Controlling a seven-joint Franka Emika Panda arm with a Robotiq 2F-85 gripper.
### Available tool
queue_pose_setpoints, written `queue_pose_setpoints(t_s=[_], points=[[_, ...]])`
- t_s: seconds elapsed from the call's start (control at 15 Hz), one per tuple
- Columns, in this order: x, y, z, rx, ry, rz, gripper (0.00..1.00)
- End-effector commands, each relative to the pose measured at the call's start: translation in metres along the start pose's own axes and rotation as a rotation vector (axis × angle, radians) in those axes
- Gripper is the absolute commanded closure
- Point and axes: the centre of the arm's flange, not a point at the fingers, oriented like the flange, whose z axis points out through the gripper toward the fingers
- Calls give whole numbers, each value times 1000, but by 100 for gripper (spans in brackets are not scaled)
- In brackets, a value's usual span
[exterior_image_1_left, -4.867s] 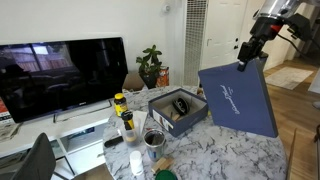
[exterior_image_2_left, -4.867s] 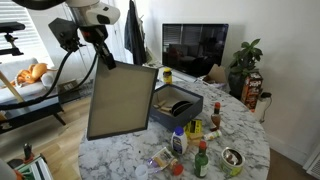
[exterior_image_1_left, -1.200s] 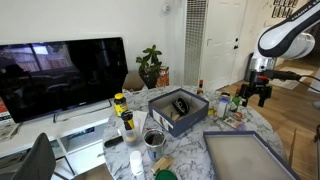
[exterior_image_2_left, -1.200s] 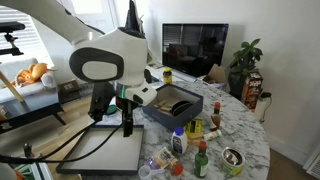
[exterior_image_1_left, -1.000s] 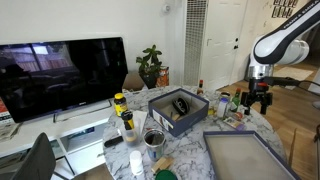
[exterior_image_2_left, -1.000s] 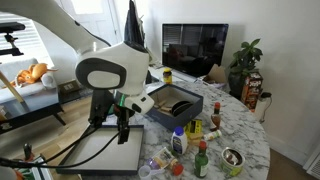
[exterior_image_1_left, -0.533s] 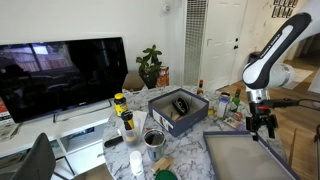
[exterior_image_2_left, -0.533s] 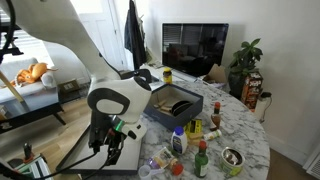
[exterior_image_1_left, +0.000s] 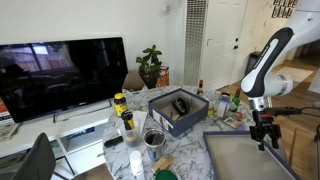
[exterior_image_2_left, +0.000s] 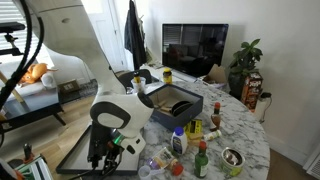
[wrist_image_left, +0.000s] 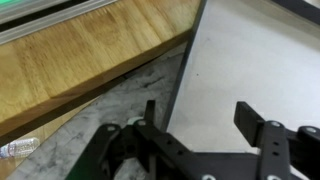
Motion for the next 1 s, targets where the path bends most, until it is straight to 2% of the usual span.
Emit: queue_pose_setpoints(t_s=[0.0,0.13,0.47,0.93], points=[[10,5,16,21,17,32,49],[11,5,18,26,29,51,64],[8,-8,11,121,47,139,99],[4,-31,13,202,73,351,99]])
